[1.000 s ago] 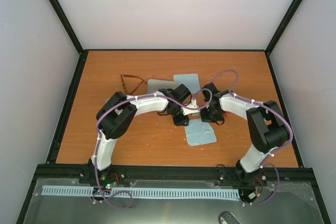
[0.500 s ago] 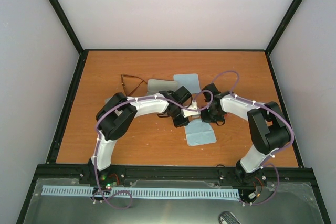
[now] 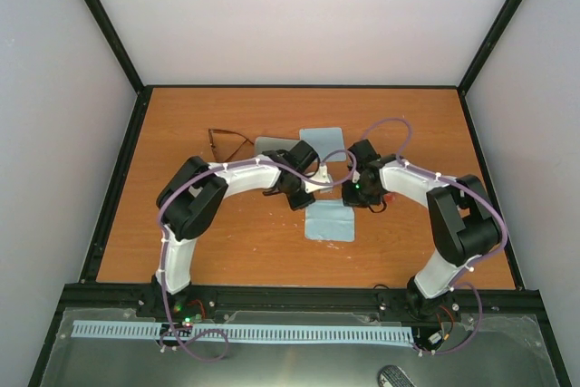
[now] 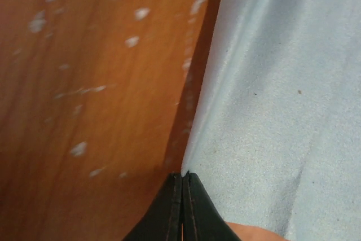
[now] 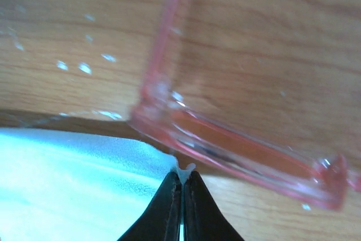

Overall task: Organize the sunglasses
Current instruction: Fold the glasses cleaning cloth at the center of the board.

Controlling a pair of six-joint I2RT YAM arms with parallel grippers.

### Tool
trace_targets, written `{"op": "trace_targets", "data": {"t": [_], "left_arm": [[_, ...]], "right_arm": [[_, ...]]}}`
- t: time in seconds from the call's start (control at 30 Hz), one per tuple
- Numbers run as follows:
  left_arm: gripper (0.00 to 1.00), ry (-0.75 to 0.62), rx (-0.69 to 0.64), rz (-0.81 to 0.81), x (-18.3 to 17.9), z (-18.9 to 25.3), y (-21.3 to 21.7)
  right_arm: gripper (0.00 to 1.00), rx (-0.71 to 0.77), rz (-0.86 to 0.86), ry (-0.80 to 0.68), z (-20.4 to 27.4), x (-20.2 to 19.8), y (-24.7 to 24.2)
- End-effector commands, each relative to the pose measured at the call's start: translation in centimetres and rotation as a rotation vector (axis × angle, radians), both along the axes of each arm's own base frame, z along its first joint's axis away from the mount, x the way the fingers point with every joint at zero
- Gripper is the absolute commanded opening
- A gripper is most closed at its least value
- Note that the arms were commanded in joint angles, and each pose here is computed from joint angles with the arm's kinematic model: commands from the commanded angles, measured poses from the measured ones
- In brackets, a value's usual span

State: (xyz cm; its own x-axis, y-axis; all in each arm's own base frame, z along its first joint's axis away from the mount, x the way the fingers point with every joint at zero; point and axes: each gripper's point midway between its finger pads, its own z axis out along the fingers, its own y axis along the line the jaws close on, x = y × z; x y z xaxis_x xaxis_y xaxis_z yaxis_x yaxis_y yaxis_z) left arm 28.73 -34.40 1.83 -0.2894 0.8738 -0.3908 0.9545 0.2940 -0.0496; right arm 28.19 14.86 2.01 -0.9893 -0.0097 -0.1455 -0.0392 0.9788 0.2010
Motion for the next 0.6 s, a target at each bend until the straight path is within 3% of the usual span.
{"op": "trace_targets", "data": {"t": [0.0, 0.27, 0.57], "left_arm": [[0.00, -0.091, 0.010, 0.017, 2.4, 1.6, 1.8], [0.01, -0.155, -0.009, 0.033, 3.9, 2.9, 1.9], [0.00, -0.159, -0.096, 0.068, 3.5, 5.9, 1.5]], "right_arm": [[0.03, 0.065, 0.059, -0.057, 1.2, 2.3, 2.2], [0.03, 0.092, 0.136, -0.083, 1.4, 4.3, 4.1], [0.03, 0.070, 0.161, -0.079, 0.8, 3.0, 3.3]]}}
